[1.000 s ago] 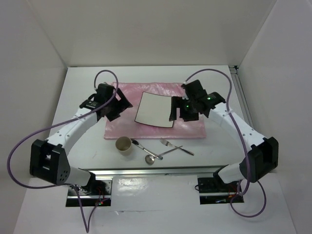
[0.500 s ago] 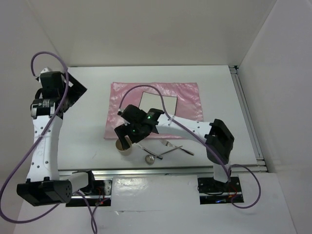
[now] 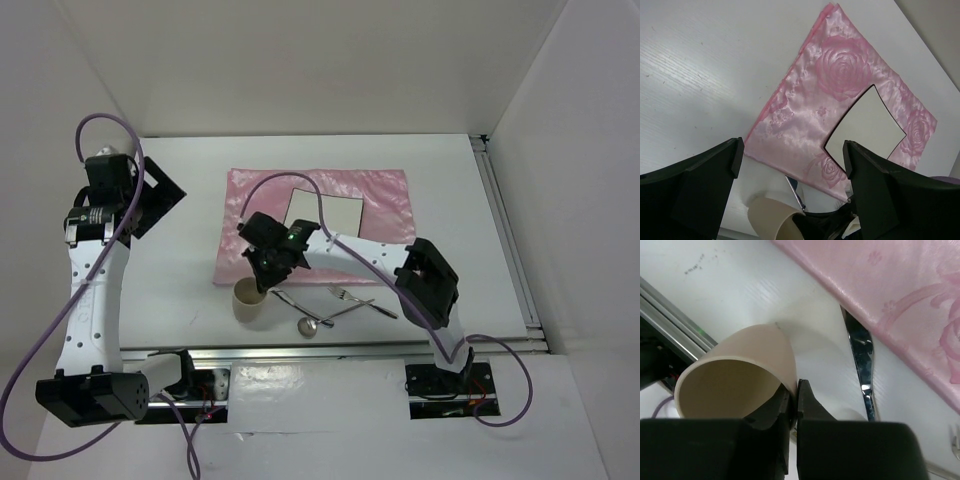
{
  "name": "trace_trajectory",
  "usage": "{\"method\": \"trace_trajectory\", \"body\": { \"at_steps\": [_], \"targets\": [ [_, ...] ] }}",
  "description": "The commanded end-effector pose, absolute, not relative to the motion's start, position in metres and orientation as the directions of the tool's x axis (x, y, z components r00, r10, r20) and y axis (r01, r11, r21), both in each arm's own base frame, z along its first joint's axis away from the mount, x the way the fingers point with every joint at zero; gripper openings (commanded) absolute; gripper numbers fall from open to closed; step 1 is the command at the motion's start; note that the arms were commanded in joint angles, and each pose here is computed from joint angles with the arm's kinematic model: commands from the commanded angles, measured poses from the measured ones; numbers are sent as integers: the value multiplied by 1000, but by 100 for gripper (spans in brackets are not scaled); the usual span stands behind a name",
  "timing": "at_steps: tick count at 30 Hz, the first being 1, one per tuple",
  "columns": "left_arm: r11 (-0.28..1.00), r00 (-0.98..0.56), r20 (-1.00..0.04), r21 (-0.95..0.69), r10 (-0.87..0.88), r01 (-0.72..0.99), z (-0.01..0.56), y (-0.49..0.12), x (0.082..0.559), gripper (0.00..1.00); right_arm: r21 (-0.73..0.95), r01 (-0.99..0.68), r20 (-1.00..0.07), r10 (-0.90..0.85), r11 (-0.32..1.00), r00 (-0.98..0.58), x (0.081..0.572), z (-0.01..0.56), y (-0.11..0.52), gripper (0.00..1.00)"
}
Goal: Set the dinner table for one person
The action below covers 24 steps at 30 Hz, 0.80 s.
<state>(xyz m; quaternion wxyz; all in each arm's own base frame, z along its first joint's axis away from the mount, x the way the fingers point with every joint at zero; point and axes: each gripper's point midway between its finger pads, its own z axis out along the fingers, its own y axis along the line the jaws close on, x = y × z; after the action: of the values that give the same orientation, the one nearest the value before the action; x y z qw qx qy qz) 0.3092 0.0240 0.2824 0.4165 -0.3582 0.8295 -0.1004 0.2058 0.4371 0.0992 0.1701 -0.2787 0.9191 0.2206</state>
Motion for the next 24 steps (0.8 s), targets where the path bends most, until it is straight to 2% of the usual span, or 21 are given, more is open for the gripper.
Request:
{"method": "trace_trajectory", "body": {
  "at_steps": [1,5,9,11,16,21,24],
  "targets": [
    [746,-412,-632,-464,-656,-477,285,23,311,99,339,-558,-540,-329,757,-775,244,152,445,0],
    [755,-420,-633,-472,-650,-455,288,19,311,99,291,-470,-591,-229,833,-773,299,198,397,0],
    [756,-430,-625,-484,-651,-440,289,15,311,99,204,-267,-644,-76,942,-762,388,231,304,0],
    [762,-434,-630,-478,-644,-436,289,15,311,99,139,-162,-626,-39,977,-779,414,223,262,0],
    [777,-467,-621,-481,-629,-407,286,10,313,98,101,76,-637,123,992,-761,480,217,162,0],
    [801,-552,-583,-476,-596,-362,268,-14,309,100,145,156,-610,213,977,-763,513,195,120,0],
    [842,-594,-602,-441,-534,-311,259,-29,302,100,154,184,-611,240,971,-754,530,189,106,0]
  ]
}}
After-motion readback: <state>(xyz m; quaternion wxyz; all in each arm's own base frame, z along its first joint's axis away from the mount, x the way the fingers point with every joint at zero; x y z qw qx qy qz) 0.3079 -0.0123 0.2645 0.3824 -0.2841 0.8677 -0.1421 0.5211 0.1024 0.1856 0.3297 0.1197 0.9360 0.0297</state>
